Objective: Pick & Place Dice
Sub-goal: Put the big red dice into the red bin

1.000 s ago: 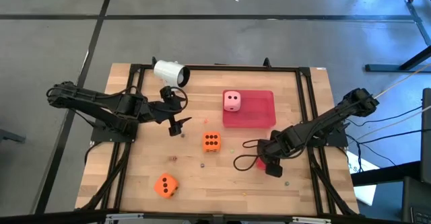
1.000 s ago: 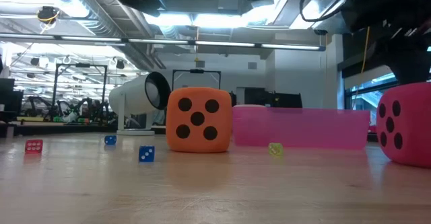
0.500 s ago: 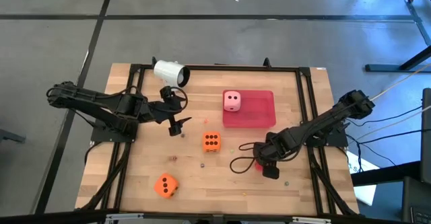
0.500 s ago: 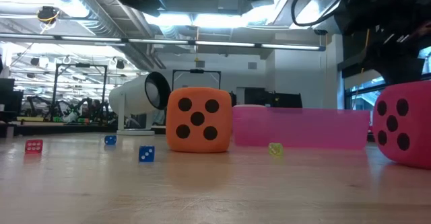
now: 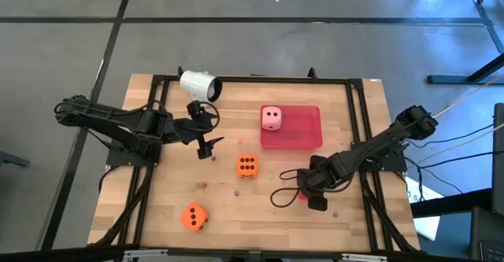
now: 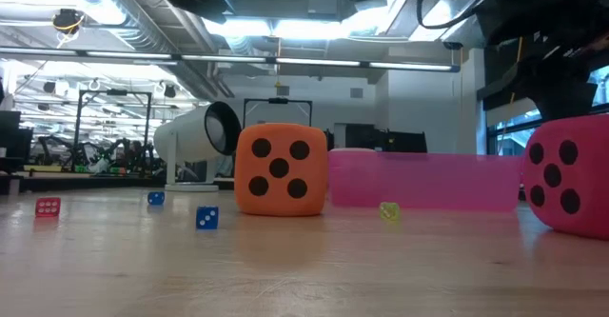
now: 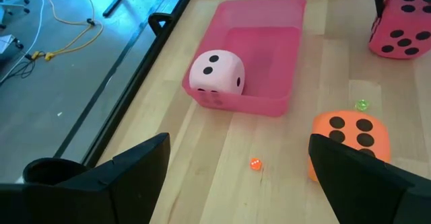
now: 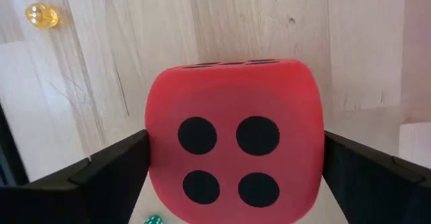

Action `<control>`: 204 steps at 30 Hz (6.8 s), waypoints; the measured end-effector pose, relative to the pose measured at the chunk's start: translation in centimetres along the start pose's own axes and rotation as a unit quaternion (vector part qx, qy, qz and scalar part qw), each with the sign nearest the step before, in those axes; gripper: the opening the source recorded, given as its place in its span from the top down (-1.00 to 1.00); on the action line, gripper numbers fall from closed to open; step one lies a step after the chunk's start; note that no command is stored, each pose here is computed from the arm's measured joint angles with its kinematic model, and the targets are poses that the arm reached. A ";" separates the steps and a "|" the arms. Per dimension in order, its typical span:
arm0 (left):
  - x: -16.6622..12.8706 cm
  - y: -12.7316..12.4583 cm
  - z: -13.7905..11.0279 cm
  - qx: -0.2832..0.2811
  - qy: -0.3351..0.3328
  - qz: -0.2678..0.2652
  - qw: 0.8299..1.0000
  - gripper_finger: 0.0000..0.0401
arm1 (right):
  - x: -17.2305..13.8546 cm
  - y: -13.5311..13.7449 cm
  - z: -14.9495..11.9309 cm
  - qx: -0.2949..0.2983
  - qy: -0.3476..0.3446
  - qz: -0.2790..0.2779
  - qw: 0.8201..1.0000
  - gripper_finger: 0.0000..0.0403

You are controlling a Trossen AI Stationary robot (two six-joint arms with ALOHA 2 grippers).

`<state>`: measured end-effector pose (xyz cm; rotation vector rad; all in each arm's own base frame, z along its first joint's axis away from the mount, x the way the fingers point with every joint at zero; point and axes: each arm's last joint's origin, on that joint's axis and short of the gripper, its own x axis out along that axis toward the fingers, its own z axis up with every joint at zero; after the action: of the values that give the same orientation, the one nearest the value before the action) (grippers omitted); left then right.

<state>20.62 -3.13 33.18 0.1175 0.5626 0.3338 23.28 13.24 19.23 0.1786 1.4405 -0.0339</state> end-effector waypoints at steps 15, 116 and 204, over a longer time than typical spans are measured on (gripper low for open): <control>0.0 0.0 0.0 0.000 0.000 0.000 1.000 -0.73 | 0.1 0.0 0.1 -0.005 -0.005 0.003 1.000 -0.86; 16.6 -0.8 0.3 0.008 -0.041 -0.051 0.998 -0.73 | -2.0 -13.7 12.9 -0.177 -0.173 -0.079 0.966 -0.84; 21.6 0.3 -2.8 -0.037 0.022 -0.059 0.997 -0.73 | -4.9 -12.2 13.0 -0.179 -0.127 -0.134 0.966 -0.97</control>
<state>36.13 4.57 20.00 0.0049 0.5963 0.2428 33.84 -1.09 24.42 -0.3096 1.1834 -0.0171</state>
